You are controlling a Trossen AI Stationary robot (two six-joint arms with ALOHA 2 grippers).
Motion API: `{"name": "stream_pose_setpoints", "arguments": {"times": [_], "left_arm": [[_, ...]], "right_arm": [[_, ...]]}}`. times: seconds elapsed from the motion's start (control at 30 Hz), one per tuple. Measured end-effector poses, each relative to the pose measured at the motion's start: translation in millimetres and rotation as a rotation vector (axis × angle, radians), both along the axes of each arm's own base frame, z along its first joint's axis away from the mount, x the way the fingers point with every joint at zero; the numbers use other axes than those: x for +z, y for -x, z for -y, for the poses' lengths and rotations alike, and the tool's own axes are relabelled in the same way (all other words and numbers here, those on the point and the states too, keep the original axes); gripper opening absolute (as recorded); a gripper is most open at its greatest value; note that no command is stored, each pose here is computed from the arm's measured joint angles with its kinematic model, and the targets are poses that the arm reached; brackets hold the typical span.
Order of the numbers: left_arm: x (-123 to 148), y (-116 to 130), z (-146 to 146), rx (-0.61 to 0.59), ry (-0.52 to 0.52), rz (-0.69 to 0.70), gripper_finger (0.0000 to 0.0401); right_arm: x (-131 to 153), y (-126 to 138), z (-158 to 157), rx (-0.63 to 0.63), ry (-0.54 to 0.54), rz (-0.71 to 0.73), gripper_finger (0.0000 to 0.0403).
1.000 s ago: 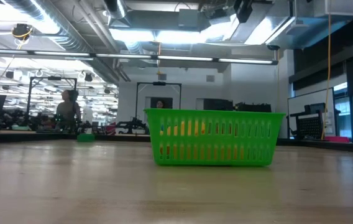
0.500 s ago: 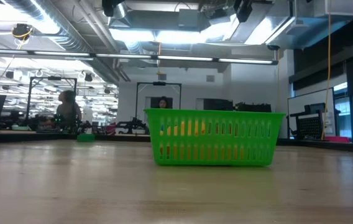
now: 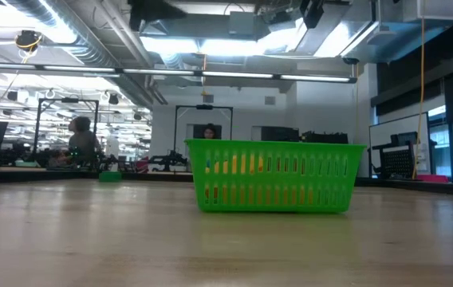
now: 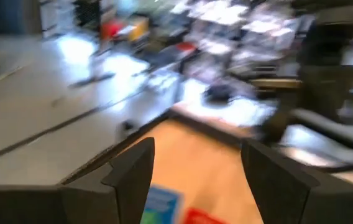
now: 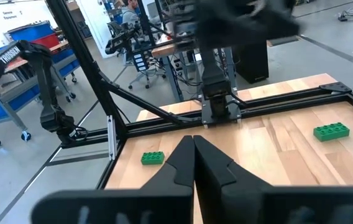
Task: Sort & place blocks by color
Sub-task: Put the top green game piece into the blue basket
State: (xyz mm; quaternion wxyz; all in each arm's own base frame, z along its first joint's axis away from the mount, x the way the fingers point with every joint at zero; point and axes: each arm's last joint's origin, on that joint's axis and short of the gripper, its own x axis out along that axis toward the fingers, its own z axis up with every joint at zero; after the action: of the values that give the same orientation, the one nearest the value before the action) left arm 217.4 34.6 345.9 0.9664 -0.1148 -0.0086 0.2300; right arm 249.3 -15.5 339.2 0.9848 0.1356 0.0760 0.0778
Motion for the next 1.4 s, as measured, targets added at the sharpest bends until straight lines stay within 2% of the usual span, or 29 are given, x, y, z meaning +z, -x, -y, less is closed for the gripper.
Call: {"name": "stream_pose_setpoints", "arguments": {"times": [0.1,0.23,0.4,0.57,0.73,0.83,1.0,1.17,1.4], "left_arm": [[8,-3,-31,0.180,0.109,-0.152,0.0232],[-4,3,-80,0.382,0.287,-0.410,0.0232],[-44,17,-123,0.590,0.504,-0.593,0.0232],[-90,25,-144,0.740,0.676,-0.658,0.0232],[-134,38,-144,0.865,0.732,-0.715,0.0232],[-157,46,-139,0.919,0.774,-0.677,0.0232],[-184,52,-135,0.888,0.828,-0.580,0.0232],[-196,57,-132,0.885,0.826,-0.568,0.0232],[-194,55,-134,0.899,0.770,-0.553,0.0231]], "right_arm": [[0,0,0,0.000,0.000,0.000,0.0000],[0,0,0,0.000,0.000,-0.001,0.0000],[0,0,0,0.002,0.009,0.000,0.0000],[0,0,0,0.002,0.015,0.001,0.0000],[0,0,0,0.018,0.013,0.002,0.0000],[0,0,0,0.019,0.013,0.002,0.0000],[0,0,0,0.018,0.013,0.002,0.0000],[0,0,0,0.016,-0.004,-0.002,0.0000],[0,0,0,0.015,-0.011,-0.003,0.0000]]}}
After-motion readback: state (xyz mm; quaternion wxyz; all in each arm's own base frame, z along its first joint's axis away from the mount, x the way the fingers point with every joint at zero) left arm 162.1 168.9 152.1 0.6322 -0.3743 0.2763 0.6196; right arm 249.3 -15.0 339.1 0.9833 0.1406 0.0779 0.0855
